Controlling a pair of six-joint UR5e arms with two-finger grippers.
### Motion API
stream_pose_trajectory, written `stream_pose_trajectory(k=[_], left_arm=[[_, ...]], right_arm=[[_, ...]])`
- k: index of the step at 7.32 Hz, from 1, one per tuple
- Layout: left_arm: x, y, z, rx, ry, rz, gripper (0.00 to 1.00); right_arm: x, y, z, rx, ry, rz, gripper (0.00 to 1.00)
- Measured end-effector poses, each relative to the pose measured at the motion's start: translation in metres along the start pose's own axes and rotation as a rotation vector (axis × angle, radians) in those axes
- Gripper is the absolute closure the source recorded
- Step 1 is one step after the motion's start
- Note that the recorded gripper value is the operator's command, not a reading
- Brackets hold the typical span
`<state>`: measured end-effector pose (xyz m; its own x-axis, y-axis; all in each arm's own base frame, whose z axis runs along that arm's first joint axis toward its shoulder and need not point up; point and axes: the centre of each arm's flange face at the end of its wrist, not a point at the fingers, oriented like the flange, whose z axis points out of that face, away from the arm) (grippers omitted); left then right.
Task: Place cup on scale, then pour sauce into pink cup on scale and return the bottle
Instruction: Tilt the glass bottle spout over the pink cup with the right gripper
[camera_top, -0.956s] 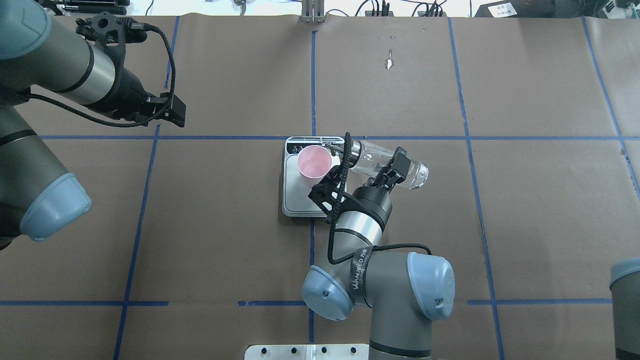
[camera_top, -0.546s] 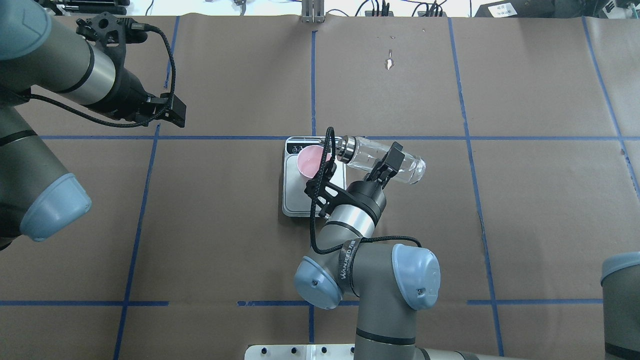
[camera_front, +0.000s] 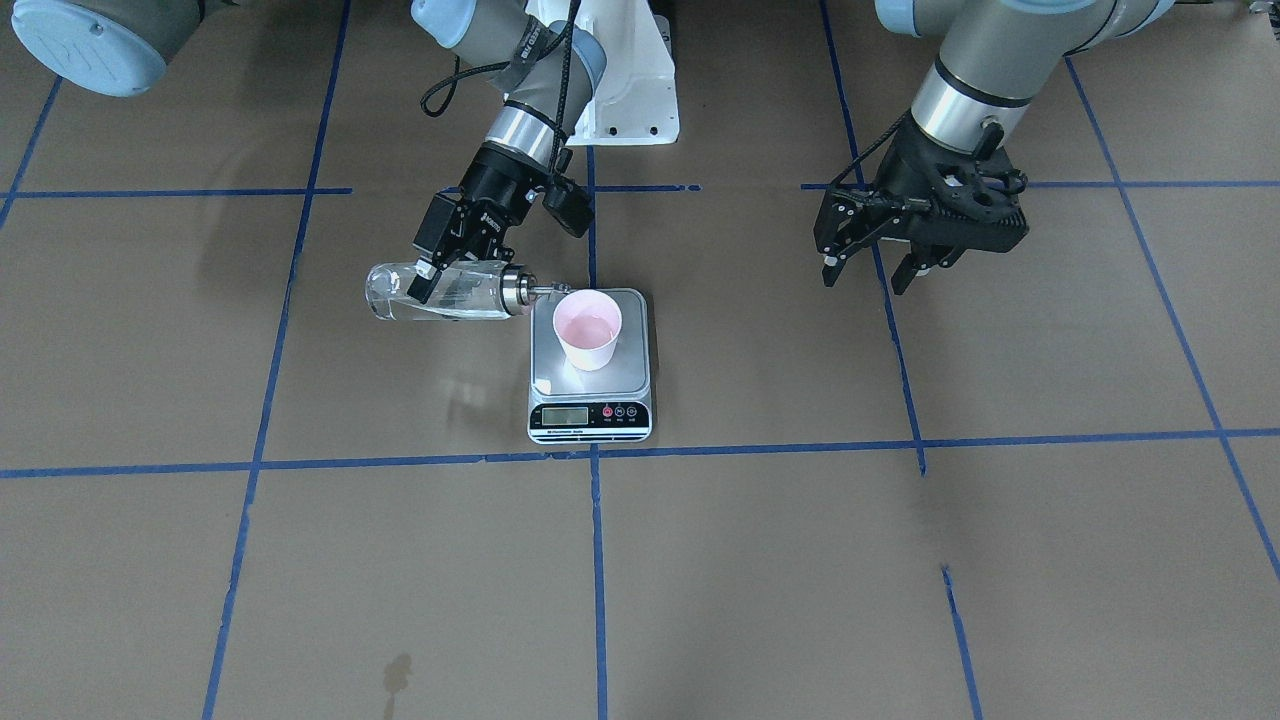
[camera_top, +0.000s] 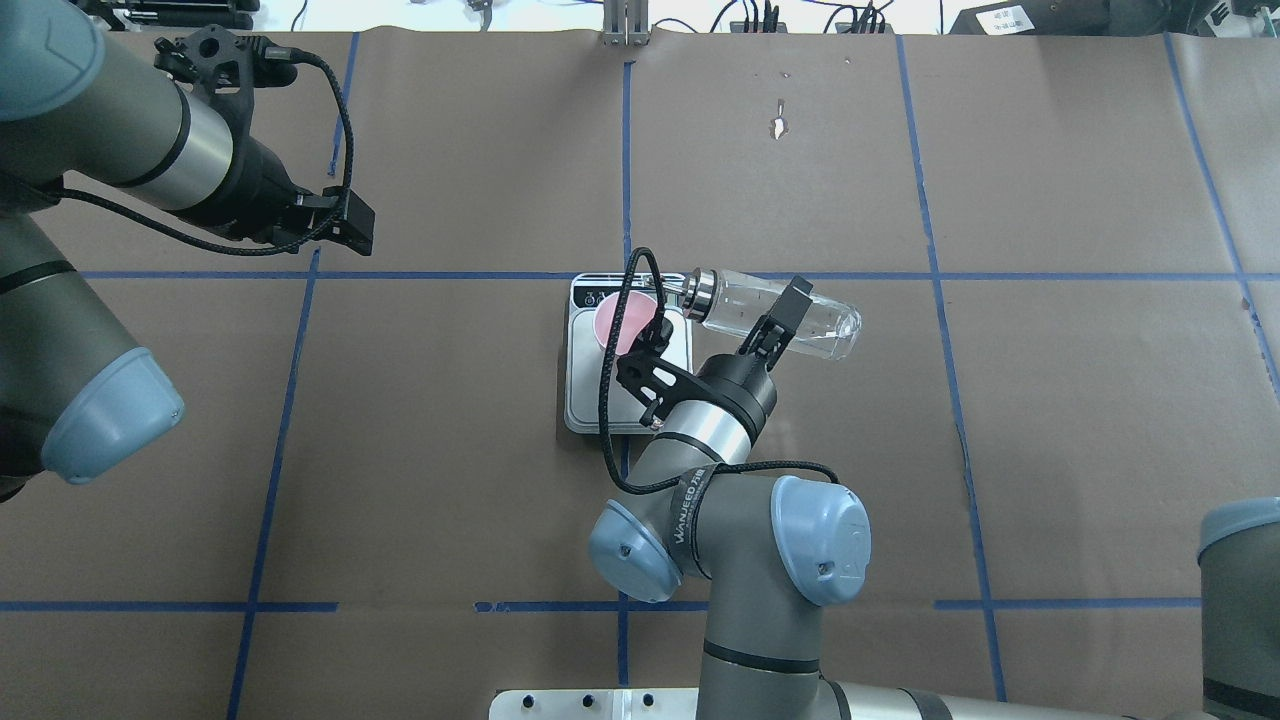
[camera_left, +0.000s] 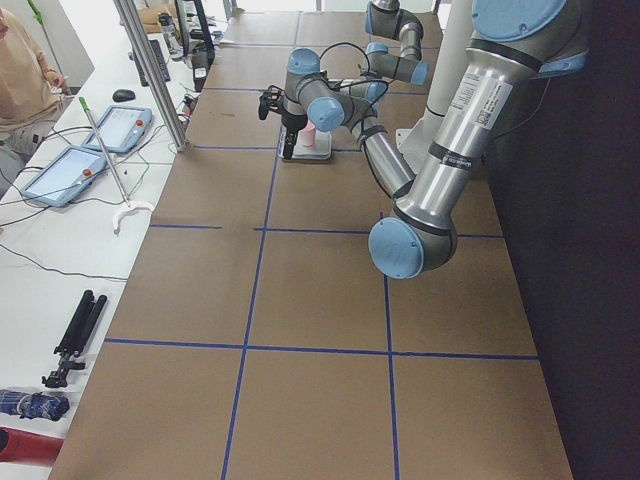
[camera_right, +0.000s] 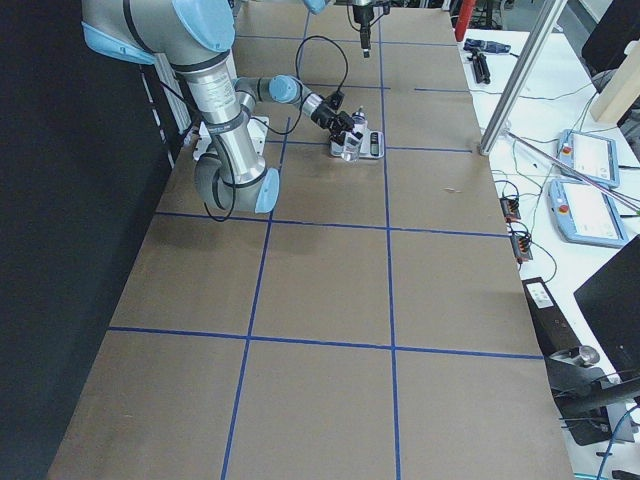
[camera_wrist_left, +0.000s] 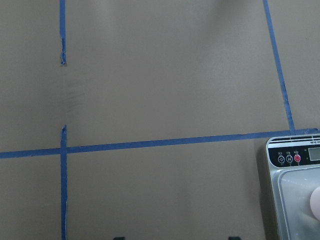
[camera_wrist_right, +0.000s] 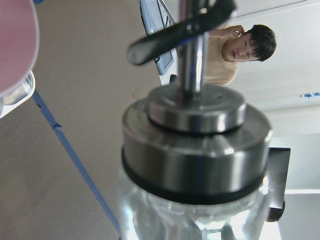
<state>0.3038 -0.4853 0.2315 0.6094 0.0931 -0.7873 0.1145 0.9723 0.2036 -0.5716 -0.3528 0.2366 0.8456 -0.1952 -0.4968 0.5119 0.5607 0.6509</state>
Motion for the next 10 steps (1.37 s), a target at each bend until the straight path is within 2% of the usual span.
stream_pose_trajectory(k=[7,10], left_arm=[[0.0026,0.0033,-0.0005,-0.031,0.024,-0.003,0.23],[0.0038,0.0048,-0.0019,-0.043,0.034,-0.007,0.19]], right_arm=[[-0.0078,-0.0004,0.0056,-0.030,0.070,-0.138,1.00],[-0.0040,-0.0020,0.0036,-0.052,0.108,-0.202,1.00]])
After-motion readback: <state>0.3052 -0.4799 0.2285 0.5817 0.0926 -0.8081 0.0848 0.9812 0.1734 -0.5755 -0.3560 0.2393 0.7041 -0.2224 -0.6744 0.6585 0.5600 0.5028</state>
